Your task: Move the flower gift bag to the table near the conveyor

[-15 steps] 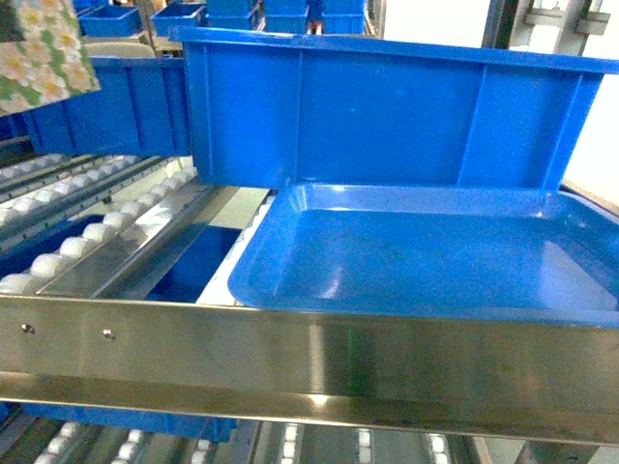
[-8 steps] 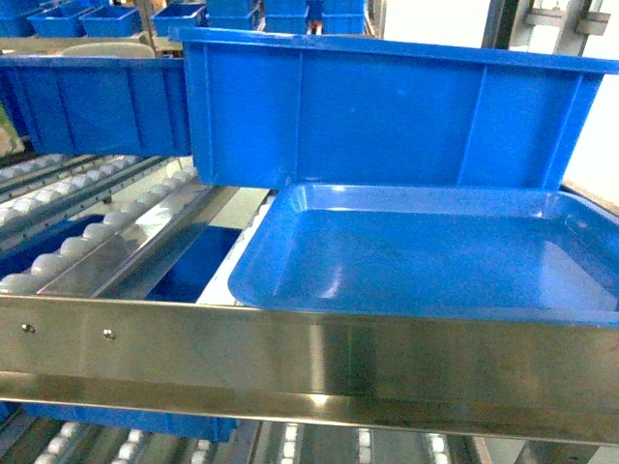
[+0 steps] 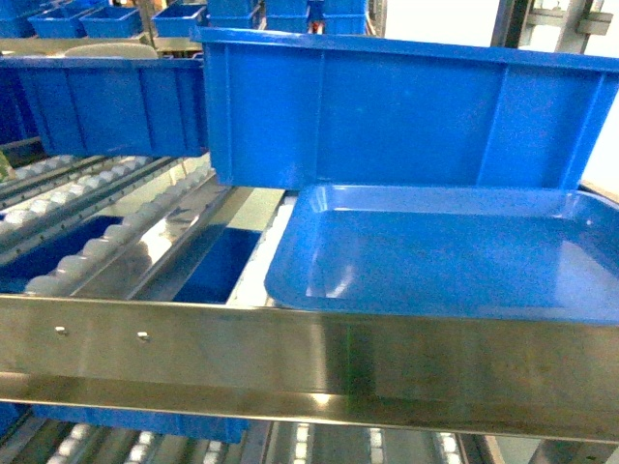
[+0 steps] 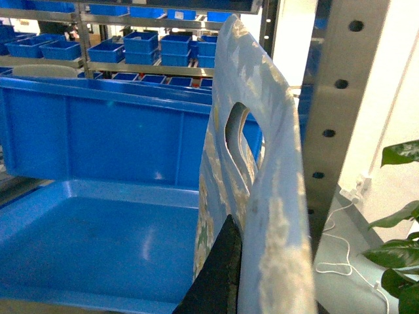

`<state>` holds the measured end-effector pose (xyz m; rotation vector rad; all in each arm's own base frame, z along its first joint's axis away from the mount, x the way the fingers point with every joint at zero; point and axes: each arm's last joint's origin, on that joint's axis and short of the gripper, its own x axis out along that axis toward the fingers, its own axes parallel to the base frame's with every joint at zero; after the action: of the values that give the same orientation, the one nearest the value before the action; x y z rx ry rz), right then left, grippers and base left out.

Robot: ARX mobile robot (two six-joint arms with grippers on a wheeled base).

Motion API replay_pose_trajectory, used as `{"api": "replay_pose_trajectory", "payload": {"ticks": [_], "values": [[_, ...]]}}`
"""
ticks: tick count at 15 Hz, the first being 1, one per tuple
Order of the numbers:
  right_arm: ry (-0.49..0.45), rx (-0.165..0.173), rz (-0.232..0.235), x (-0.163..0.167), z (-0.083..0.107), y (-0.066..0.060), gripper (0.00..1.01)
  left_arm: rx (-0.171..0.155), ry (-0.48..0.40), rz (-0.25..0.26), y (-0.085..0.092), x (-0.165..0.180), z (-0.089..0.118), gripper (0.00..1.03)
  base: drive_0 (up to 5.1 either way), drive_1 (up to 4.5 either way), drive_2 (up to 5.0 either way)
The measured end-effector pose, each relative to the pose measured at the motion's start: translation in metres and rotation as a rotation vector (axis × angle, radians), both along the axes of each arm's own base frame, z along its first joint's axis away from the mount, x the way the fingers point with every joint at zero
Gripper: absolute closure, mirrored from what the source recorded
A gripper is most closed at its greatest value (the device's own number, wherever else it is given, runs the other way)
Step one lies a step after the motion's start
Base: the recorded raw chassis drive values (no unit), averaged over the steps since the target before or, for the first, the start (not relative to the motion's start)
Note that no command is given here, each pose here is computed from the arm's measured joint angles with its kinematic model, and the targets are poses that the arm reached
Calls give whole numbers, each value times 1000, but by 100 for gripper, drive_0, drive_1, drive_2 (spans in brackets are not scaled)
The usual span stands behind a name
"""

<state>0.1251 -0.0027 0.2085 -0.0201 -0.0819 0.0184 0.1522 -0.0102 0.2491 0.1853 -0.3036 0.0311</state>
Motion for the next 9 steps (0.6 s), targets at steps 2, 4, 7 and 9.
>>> {"api": "replay_pose_trajectory", "payload": {"ticks": [2,4,7,9], "values": [[2,0,0,0,0,0,99,-2,-2,0,0,0,0,101,-459,277,277],[1,0,0,0,0,0,99,-2,0,3,0,0,0,101,-459,277,277],[2,0,0,0,0,0,99,-1,1,1,0,0,0,101,-459,277,277],[5,1,0,0,0,0,99,-2,0,1,0,0,0,101,-459,277,277]]}}
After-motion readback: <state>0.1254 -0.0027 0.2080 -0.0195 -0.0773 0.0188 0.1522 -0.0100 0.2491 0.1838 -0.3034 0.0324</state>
